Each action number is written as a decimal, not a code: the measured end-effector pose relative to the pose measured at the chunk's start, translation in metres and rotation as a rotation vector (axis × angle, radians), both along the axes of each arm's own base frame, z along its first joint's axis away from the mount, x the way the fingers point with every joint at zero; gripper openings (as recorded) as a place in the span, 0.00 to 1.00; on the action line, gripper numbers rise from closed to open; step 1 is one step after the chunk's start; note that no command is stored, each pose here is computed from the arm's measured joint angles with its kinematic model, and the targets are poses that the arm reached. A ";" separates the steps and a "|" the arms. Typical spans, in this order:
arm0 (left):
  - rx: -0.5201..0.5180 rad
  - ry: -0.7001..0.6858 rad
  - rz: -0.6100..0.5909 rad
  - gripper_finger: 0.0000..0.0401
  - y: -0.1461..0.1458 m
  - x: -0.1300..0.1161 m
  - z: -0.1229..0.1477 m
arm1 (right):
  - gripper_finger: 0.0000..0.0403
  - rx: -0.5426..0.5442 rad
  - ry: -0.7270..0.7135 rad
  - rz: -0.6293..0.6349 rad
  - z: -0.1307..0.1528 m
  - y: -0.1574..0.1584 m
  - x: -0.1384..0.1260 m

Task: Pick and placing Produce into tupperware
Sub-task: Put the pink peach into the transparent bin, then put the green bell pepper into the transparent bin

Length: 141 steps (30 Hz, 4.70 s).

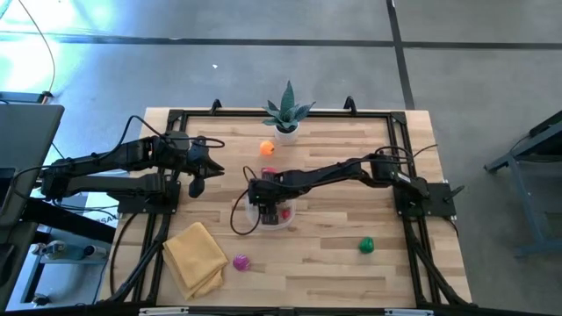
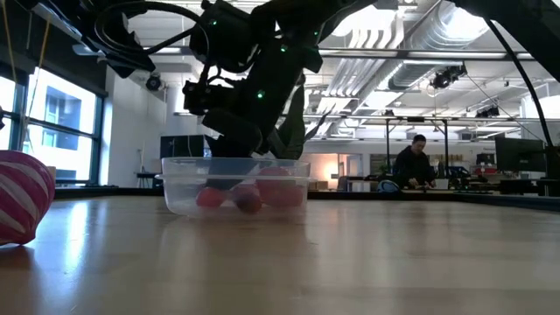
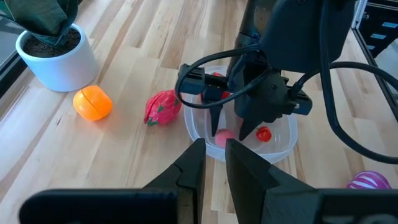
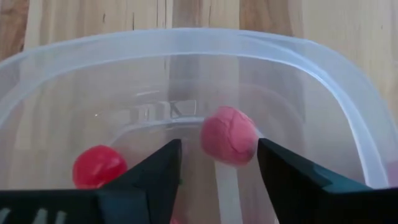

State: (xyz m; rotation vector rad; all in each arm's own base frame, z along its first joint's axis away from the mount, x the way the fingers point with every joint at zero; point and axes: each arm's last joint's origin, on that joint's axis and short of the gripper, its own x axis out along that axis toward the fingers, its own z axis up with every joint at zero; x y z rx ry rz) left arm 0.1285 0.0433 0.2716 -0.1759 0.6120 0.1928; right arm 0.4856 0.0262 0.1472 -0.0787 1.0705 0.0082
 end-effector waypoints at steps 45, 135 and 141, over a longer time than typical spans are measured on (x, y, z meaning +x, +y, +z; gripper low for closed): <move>0.001 -0.002 0.000 0.13 0.000 0.000 0.000 | 0.51 -0.160 0.473 -0.751 0.105 0.122 -0.206; 0.001 -0.002 0.000 0.13 0.000 0.000 0.000 | 0.63 0.488 0.374 -1.594 0.018 0.147 -0.308; 0.001 -0.002 0.000 0.13 0.000 0.000 0.000 | 0.63 0.452 0.388 -1.610 0.010 0.148 -0.306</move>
